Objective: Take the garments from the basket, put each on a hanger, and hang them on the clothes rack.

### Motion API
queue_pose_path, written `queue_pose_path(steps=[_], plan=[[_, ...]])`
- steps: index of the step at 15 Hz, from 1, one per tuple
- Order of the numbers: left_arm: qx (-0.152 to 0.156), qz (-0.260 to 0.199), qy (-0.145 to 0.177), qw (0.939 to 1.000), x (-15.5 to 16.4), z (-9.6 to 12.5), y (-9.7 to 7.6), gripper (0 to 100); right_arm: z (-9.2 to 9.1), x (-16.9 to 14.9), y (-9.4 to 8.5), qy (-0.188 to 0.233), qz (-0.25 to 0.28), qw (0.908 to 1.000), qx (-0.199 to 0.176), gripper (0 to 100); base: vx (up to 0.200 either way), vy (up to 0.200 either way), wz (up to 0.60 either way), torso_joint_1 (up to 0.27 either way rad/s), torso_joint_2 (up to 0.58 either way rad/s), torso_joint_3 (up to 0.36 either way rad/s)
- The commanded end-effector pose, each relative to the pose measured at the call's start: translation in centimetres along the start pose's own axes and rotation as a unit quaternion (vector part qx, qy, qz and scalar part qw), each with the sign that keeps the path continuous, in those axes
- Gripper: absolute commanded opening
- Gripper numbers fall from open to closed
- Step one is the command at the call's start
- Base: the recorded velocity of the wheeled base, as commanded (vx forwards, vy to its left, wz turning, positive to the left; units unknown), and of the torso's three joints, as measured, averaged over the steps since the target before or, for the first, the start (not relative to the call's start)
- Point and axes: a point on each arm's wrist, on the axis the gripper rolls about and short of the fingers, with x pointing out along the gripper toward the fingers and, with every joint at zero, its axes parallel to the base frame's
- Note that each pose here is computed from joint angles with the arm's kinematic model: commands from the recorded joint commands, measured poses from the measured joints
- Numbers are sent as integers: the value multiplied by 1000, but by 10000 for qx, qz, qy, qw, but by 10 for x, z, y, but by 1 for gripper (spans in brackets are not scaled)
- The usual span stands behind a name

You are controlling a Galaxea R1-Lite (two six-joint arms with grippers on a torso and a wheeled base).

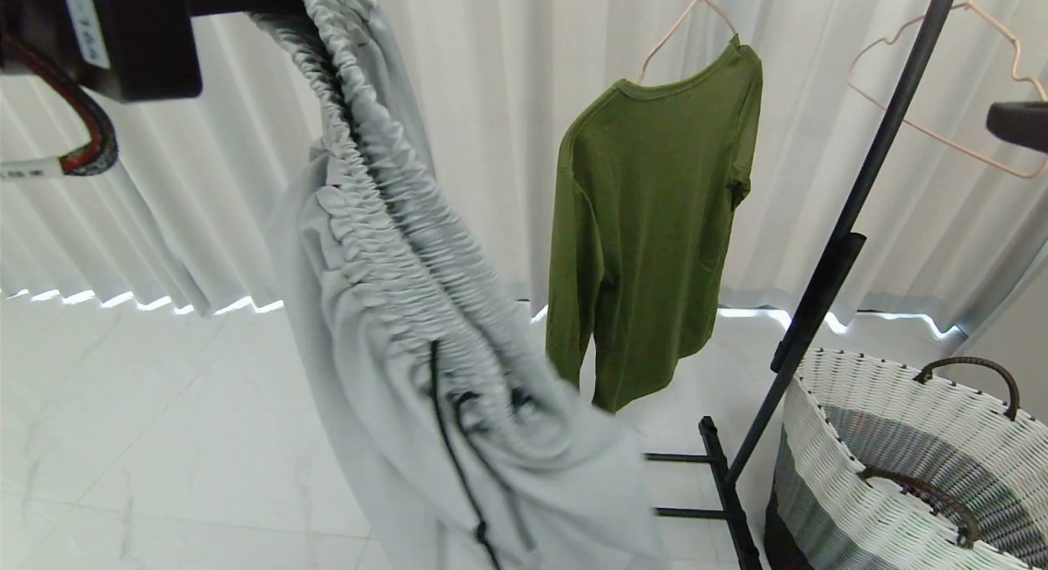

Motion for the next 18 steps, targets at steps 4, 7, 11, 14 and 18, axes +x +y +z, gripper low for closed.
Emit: queue_pose_path(steps=[4, 7, 11, 14, 18], plan=[[73, 8, 93, 9999, 0, -6, 0, 0, -8, -20, -17, 45, -277, 9996, 18, 100, 0, 0, 0, 0, 0, 0], [80, 0, 91, 9999, -7, -10, 3, 0, -29, -27, -40, 1111, -1460, 9821, -422, 100, 0, 0, 0, 0, 0, 0], [89, -3, 104, 9999, -9, -12, 4, 0, -57, -38, -56, 2141, -2645, 9358, -916, 100, 0, 0, 0, 0, 0, 0], [98, -13, 114, 9999, -9, -13, 4, 0, -75, -42, -54, 2350, -2889, 9238, -896, 100, 0, 0, 0, 0, 0, 0], [123, -13, 154, 9998, -8, -15, 3, 0, -89, -44, -51, 2133, -3080, 9246, -682, 100, 0, 0, 0, 0, 0, 0]])
